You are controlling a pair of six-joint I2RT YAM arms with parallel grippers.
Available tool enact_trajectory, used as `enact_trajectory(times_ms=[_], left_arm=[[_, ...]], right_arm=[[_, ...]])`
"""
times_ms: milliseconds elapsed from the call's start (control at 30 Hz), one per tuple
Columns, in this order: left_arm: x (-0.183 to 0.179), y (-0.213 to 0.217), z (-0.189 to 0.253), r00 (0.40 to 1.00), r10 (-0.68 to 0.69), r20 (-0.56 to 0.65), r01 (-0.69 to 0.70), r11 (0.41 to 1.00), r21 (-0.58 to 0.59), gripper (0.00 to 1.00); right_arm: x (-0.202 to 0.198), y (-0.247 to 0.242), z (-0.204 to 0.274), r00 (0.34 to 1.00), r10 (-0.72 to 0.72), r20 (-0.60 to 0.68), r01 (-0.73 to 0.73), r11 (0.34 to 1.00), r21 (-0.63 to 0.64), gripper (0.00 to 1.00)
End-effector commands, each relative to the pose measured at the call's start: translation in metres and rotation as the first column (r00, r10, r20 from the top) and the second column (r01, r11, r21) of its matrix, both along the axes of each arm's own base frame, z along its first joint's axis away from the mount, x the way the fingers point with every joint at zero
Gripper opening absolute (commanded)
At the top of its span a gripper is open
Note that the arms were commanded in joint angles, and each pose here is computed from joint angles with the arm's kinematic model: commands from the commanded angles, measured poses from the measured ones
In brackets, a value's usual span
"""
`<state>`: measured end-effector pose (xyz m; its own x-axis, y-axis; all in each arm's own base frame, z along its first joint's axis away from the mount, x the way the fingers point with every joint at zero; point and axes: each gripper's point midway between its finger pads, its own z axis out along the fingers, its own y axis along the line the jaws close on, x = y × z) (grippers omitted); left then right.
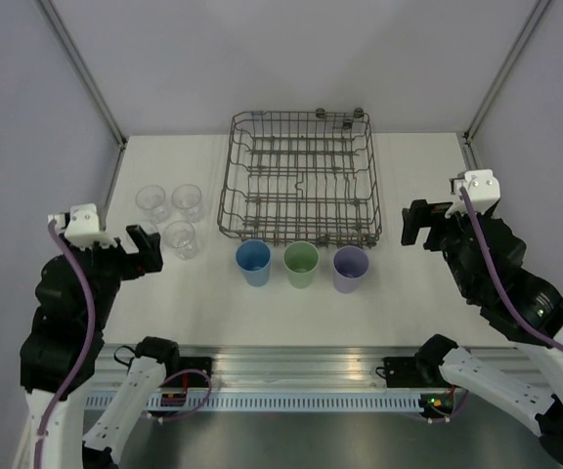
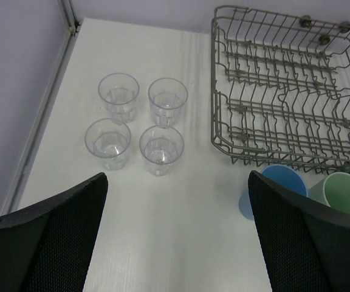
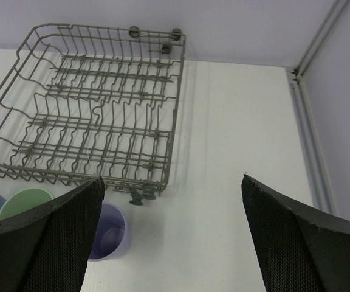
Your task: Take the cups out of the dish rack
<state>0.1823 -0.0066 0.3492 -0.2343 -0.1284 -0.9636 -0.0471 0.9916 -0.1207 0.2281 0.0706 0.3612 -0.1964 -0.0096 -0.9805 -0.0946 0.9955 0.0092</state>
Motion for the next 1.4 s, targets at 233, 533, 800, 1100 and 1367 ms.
enact_trajectory(times_ms=[233,533,800,1100,1367], left_arm=[[-0.056,0.015,-0.004,0.999,-0.015,0.051,0.013,0.999,0.049,1.0],[-0.077,0.024,-0.017,0.995,-0.008,0.096,0.002,0.998,0.057,1.0],[-0.078,0.022,-0.018,0.995,-0.023,0.099,0.018,0.998,0.055,1.0],[-0.074,0.019,-0.014,0.992,-0.037,0.122,0.03,0.998,0.059,1.0],[-0.072,0.018,-0.014,0.991,-0.046,0.129,0.038,0.997,0.064,1.0]], right_arm=[[-0.043,-0.077,-0.005,0.98,-0.198,0.0,0.196,0.971,-0.137,0.98],[-0.069,-0.096,-0.021,0.982,-0.184,0.049,0.187,0.98,-0.064,0.98],[-0.083,-0.111,-0.015,0.974,-0.205,0.091,0.207,0.978,-0.014,0.98],[-0.081,-0.109,-0.015,0.975,-0.204,0.085,0.206,0.978,-0.018,0.98],[-0.079,-0.103,-0.017,0.978,-0.187,0.088,0.188,0.982,-0.008,0.98]])
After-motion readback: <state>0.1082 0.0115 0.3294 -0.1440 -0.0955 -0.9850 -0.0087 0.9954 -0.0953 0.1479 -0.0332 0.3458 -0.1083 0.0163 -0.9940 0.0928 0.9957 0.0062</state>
